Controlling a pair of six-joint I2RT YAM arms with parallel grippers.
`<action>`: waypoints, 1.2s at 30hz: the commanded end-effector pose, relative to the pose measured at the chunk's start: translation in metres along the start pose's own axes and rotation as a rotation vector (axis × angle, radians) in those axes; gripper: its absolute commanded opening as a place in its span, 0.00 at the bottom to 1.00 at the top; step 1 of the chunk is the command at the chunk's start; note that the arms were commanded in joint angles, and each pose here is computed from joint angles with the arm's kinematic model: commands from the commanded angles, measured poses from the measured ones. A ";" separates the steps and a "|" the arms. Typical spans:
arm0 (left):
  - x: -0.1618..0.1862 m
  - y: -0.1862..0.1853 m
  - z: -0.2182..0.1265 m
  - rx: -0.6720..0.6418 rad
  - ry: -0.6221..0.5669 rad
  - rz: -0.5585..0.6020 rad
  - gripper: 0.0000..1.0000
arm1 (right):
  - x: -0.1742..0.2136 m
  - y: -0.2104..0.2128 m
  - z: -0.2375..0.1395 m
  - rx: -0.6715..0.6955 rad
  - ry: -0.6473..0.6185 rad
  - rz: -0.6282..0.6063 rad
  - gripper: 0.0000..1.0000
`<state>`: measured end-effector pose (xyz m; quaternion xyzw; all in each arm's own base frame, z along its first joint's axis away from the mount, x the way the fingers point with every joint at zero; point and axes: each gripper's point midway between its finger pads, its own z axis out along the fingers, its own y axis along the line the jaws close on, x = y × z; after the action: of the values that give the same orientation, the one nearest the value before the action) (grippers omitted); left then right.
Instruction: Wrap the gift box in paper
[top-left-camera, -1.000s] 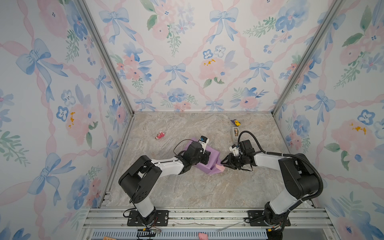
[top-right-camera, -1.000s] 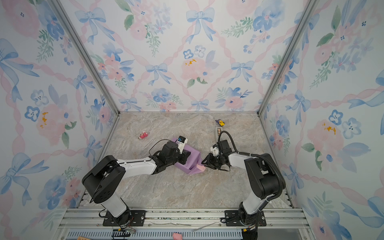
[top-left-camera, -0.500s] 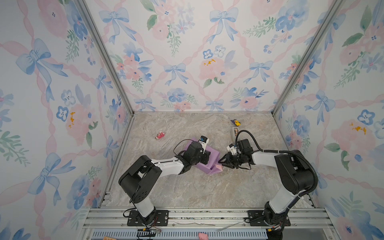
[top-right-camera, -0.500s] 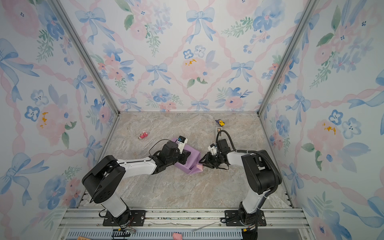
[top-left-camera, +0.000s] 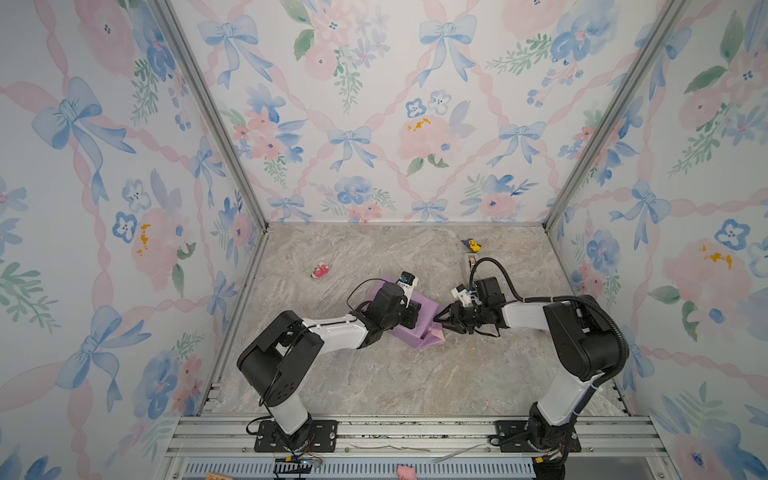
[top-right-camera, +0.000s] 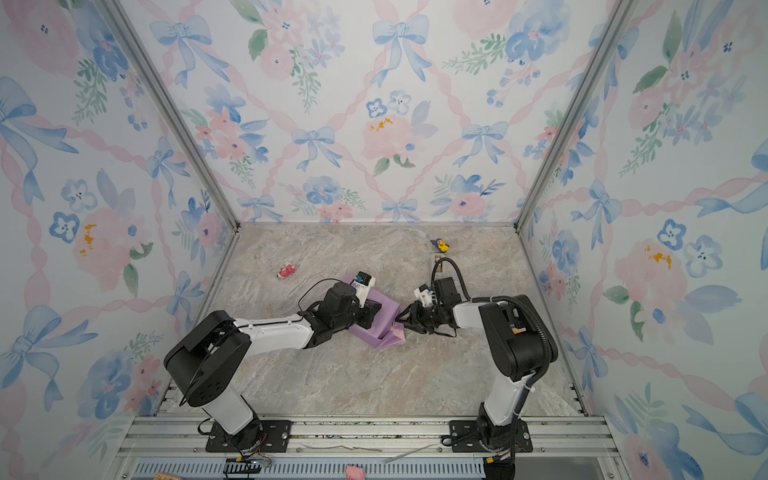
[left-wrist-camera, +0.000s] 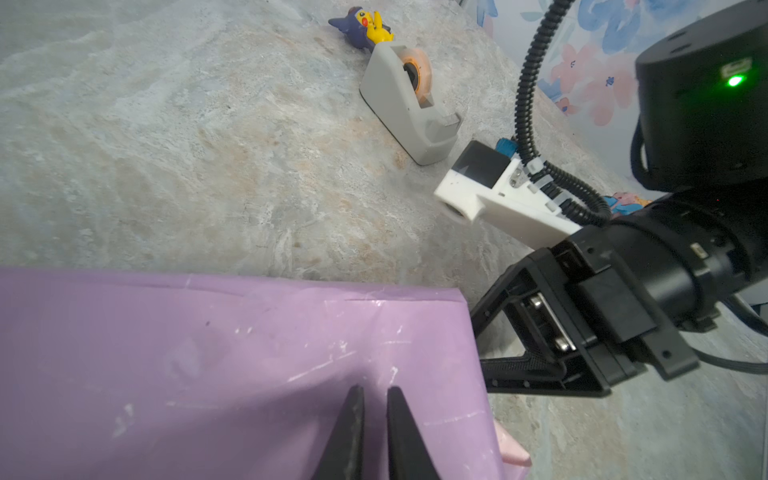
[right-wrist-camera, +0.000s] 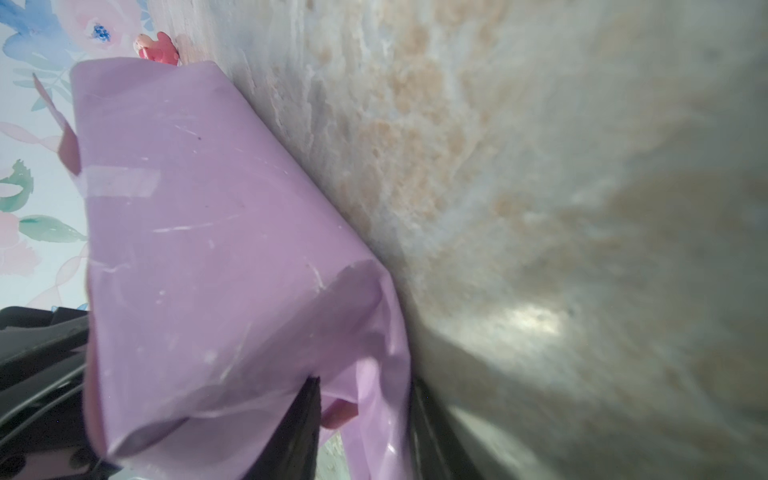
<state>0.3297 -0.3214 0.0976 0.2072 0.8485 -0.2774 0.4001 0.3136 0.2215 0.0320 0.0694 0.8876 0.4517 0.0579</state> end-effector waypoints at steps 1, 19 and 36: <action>0.031 0.011 0.002 -0.031 0.100 -0.012 0.15 | 0.002 0.001 -0.001 -0.057 0.010 0.023 0.38; 0.030 0.010 0.002 -0.024 0.097 -0.013 0.15 | 0.037 0.007 -0.007 -0.141 -0.024 0.097 0.38; 0.028 0.009 0.002 -0.021 0.094 -0.005 0.15 | 0.017 0.018 -0.009 -0.168 -0.159 0.090 0.36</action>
<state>0.3298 -0.3213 0.0976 0.2072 0.8486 -0.2775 0.4001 0.2834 0.2228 0.0367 0.1491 0.8407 0.5142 0.0814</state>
